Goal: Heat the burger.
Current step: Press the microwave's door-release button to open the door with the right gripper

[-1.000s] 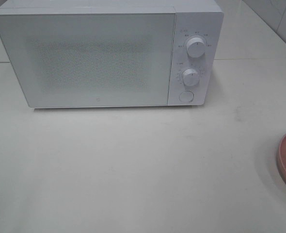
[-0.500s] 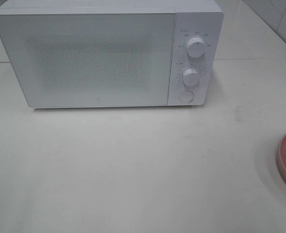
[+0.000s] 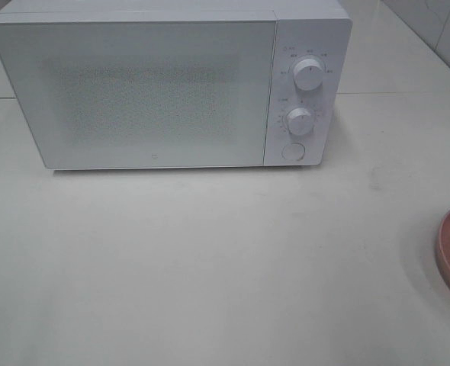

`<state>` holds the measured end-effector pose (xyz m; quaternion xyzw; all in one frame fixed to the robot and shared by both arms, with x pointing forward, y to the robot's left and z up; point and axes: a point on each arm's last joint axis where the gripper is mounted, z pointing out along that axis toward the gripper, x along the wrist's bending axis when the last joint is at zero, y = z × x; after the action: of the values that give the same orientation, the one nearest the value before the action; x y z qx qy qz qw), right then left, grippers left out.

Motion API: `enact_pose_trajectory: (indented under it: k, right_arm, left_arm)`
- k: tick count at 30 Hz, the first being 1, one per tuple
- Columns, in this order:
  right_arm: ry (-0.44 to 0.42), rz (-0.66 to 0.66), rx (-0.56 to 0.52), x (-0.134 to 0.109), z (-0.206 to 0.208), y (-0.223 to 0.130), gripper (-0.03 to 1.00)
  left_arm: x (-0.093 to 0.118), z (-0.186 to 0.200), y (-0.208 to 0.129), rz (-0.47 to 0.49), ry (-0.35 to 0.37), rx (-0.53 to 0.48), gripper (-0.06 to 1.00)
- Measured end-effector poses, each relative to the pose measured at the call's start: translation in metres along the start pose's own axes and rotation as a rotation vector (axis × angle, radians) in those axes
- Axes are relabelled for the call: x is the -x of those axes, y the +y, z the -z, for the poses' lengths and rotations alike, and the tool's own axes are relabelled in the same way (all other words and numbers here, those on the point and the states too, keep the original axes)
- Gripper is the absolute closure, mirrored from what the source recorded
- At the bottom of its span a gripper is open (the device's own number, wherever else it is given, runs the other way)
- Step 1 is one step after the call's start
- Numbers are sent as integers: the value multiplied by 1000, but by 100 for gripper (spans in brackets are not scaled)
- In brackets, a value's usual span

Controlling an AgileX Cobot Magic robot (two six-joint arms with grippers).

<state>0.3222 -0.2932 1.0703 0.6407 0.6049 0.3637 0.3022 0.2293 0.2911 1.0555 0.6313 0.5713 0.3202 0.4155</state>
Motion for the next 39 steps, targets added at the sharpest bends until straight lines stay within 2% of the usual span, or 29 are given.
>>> enact_pose_trajectory:
  k: [20, 28, 33, 39]
  right_arm:
    - [-1, 1, -24, -4, -70, 26, 22]
    - [-4, -5, -73, -4, -97, 25, 22]
    - [-1, -5, -49, -4, -111, 26, 22]
    - [8, -5, 28, -2, -128, 7, 22]
  left_arm:
    - [0, 0, 0, 0, 0, 0, -4]
    - [0, 0, 0, 0, 0, 0, -4]
    - [0, 0, 0, 0, 0, 0, -4]
    - [0, 0, 0, 0, 0, 0, -4]
